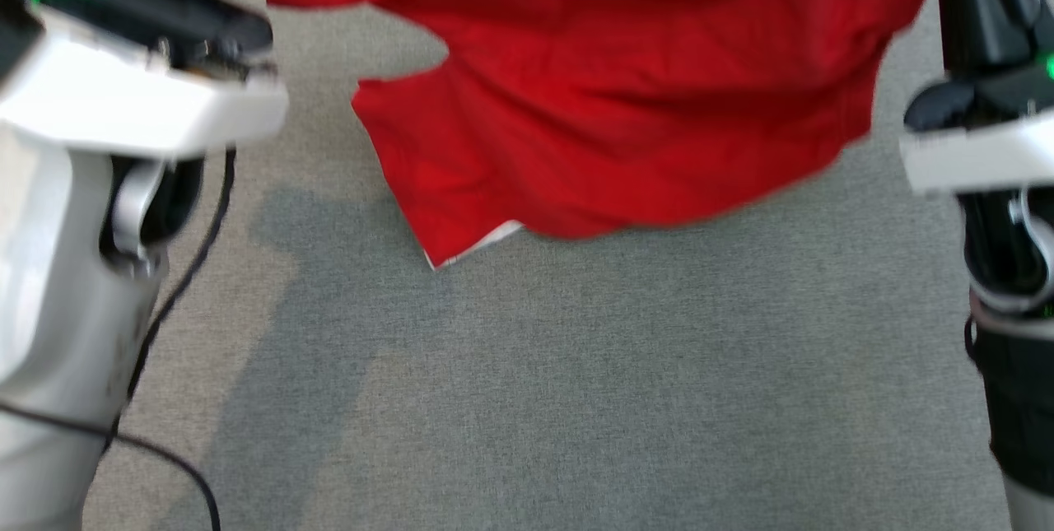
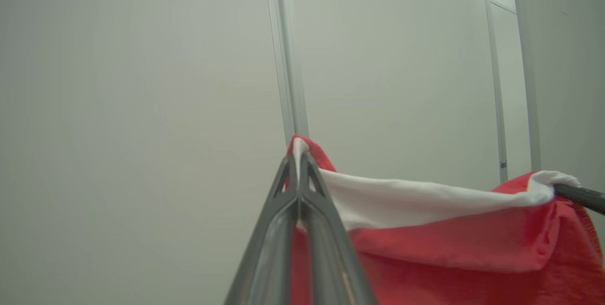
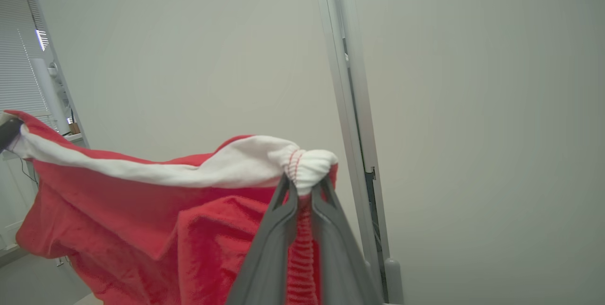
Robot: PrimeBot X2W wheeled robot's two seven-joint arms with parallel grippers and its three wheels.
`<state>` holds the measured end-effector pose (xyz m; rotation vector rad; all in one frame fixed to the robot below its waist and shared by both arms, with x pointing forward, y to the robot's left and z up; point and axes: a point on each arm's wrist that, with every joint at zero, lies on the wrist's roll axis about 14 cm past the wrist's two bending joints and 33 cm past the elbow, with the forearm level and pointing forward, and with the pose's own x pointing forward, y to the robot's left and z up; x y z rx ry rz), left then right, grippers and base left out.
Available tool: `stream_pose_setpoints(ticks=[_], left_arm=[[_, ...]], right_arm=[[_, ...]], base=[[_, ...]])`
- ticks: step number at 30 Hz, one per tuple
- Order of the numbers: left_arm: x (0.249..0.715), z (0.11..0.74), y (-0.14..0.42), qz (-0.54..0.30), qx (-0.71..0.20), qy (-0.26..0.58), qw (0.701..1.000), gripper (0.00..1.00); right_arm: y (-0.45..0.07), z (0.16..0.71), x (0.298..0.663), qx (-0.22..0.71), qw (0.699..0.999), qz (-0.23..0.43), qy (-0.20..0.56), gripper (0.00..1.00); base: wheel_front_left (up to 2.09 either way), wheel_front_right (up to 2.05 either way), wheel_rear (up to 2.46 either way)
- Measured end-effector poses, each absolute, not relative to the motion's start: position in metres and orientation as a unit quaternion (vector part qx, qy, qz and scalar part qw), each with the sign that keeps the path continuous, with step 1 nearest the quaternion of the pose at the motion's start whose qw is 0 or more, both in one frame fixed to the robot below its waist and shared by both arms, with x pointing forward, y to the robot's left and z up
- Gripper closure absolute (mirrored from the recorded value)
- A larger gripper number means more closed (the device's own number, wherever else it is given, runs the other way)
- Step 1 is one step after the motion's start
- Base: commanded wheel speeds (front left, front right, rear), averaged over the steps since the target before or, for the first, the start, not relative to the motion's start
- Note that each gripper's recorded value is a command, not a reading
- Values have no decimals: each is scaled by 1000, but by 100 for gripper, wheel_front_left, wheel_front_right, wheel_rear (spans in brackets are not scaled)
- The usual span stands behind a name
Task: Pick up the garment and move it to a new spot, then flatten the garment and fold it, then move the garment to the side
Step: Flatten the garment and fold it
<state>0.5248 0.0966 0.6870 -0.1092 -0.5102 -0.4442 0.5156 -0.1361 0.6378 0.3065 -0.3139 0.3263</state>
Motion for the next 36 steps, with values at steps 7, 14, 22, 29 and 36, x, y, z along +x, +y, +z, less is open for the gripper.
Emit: stream_pose_setpoints(ticks=[7, 14, 22, 29, 36], left_arm=[[590, 680, 90, -219, -51, -240, 944, 100], [635, 685, 91, -197, -57, -221, 953, 100], [653, 586, 103, -151, -93, -49, 983, 100], [632, 500, 110, -119, -128, 55, 983, 100], [589, 454, 112, -121, -150, 93, 977, 100]], right_arm=[[-115, 641, 579, 169, 957, 177, -155, 100], [-100, 672, 622, 187, 948, 177, -186, 100], [-82, 608, 637, 175, 967, 167, -79, 100], [-65, 530, 621, 166, 970, 176, 14, 100], [-46, 463, 565, 188, 958, 201, 83, 100]], base=[[0, 0, 0], [0, 0, 0], [0, 0, 0], [0, 0, 0], [0, 0, 0]])
